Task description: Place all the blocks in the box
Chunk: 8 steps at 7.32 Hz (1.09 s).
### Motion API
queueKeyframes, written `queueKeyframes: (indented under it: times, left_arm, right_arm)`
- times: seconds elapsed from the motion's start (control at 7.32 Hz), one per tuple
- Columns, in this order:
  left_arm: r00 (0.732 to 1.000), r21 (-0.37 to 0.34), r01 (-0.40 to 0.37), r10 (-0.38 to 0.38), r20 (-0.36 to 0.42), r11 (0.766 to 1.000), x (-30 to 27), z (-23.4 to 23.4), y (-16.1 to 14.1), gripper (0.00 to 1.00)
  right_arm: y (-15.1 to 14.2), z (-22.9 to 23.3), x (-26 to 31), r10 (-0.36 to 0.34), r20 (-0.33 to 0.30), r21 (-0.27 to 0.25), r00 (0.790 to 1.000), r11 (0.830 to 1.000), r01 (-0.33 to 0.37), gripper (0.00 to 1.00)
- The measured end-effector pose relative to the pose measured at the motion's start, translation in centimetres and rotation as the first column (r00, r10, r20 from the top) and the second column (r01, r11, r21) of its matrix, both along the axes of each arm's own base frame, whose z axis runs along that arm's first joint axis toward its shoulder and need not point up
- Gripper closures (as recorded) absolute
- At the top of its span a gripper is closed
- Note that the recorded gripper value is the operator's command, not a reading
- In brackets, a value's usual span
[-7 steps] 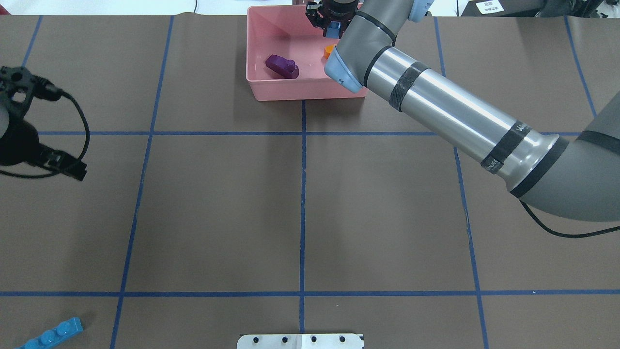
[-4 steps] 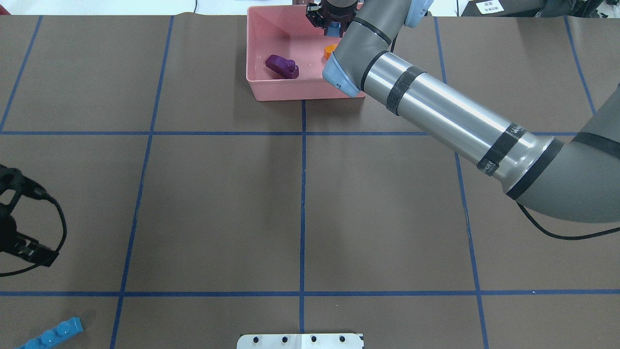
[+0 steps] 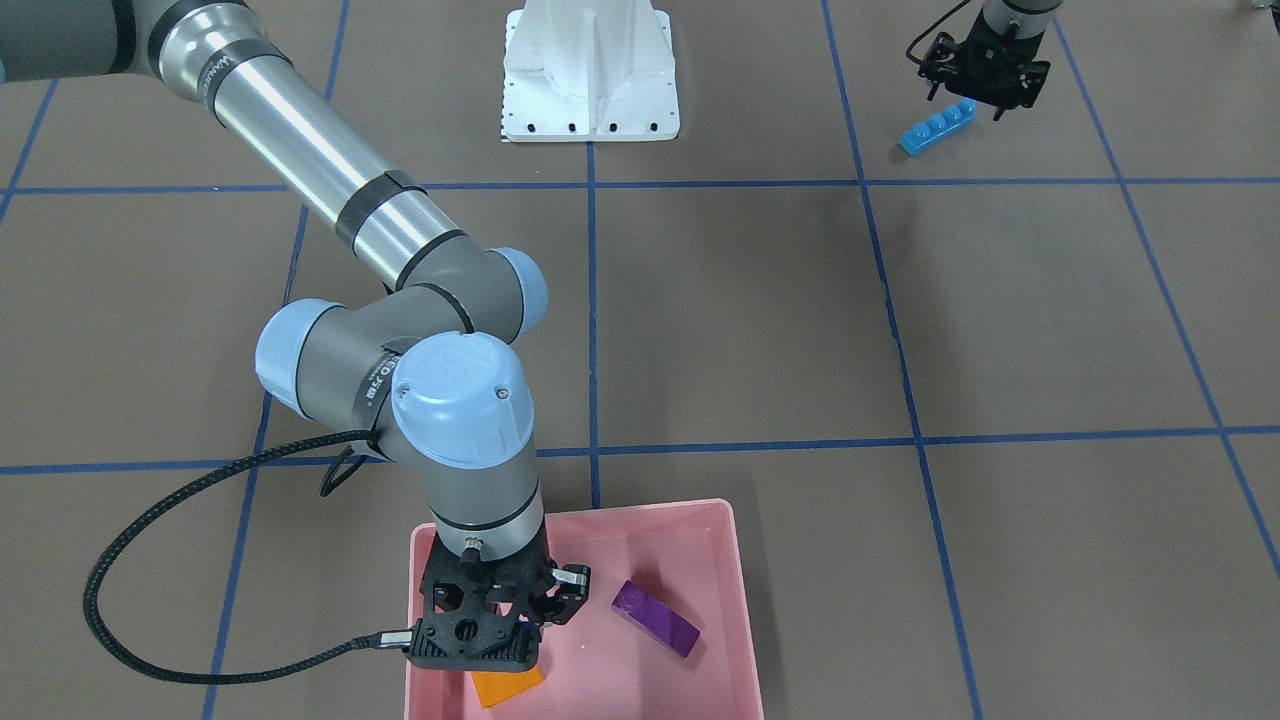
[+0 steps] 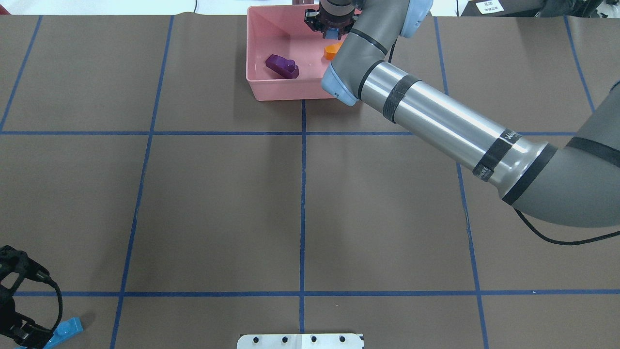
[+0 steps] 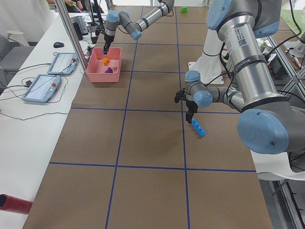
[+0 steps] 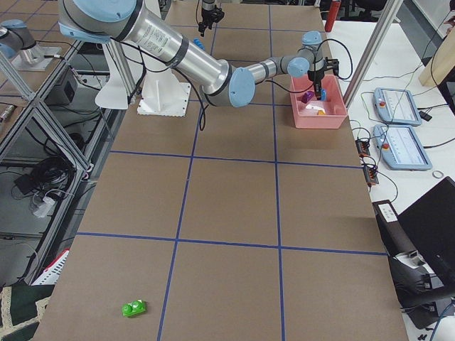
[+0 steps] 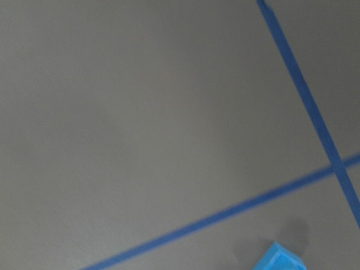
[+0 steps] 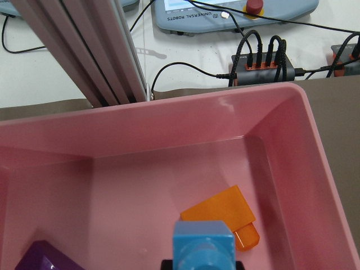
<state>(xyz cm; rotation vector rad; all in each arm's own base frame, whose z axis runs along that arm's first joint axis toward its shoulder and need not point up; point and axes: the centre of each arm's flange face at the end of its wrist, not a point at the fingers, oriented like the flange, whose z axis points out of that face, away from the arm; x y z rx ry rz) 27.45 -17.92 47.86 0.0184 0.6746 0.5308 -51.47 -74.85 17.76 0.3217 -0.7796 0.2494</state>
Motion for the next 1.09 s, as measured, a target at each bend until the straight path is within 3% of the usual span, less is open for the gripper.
queueKeyframes:
  times: [0.14,0.27,1.09]
  left_arm:
    - [1.000,0.005,-0.012,0.012,0.002,1.000,1.0,0.1,0.8,0.00]
    - [1.000,0.008,-0.016,0.016,0.004,1.000,2.1,0.4,1.0,0.00]
    - [0.999,0.003,-0.038,0.038,0.033,0.999,4.8,2.9,1.4,0.03]
  right_arm:
    - [0.1,0.0,-0.1,-0.001,0.000,0.001,1.000,1.000,0.001,0.55]
    - [0.2,0.0,-0.2,-0.002,-0.001,0.001,1.000,1.000,0.002,0.03]
    - [-1.3,-1.6,2.3,0.003,0.038,-0.021,0.999,1.000,-0.002,0.00]
